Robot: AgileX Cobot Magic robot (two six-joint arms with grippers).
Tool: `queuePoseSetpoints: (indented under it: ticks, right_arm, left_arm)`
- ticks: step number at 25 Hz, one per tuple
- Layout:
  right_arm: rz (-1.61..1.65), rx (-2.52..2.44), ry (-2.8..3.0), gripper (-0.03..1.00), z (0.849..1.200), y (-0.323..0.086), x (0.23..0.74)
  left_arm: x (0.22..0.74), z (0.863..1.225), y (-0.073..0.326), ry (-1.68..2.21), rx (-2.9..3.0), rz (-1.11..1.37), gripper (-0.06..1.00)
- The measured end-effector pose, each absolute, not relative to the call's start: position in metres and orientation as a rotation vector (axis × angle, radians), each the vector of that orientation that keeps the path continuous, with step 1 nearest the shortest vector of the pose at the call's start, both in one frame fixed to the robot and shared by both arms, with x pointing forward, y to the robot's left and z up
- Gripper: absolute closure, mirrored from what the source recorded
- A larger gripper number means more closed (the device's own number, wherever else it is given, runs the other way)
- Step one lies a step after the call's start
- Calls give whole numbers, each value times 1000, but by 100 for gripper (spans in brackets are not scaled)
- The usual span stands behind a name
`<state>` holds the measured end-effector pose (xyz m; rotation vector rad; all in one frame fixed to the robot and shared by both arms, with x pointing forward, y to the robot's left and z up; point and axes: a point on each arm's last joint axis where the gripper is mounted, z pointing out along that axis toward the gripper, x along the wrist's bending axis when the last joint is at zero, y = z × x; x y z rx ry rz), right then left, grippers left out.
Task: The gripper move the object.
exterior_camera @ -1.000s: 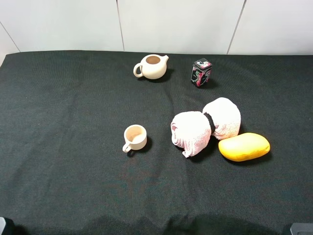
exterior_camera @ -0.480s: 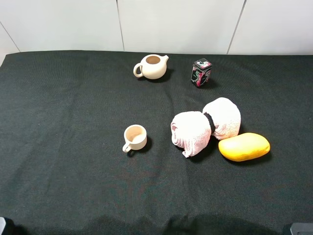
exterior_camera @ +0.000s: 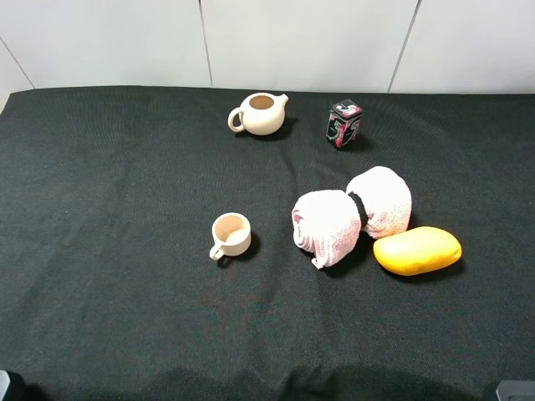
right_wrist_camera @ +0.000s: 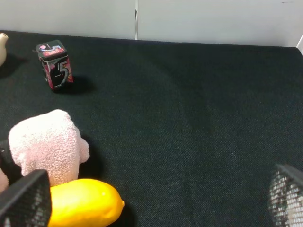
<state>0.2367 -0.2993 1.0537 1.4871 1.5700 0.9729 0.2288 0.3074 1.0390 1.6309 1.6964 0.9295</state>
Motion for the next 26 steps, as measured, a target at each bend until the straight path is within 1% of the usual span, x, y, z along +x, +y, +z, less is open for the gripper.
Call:
queuePoseSetpoints:
  ticks: [26]
  right_arm:
    - [973, 1487, 1570, 27, 1054, -299, 237]
  left_arm:
    - [229, 1039, 307, 1696, 1631, 929, 11]
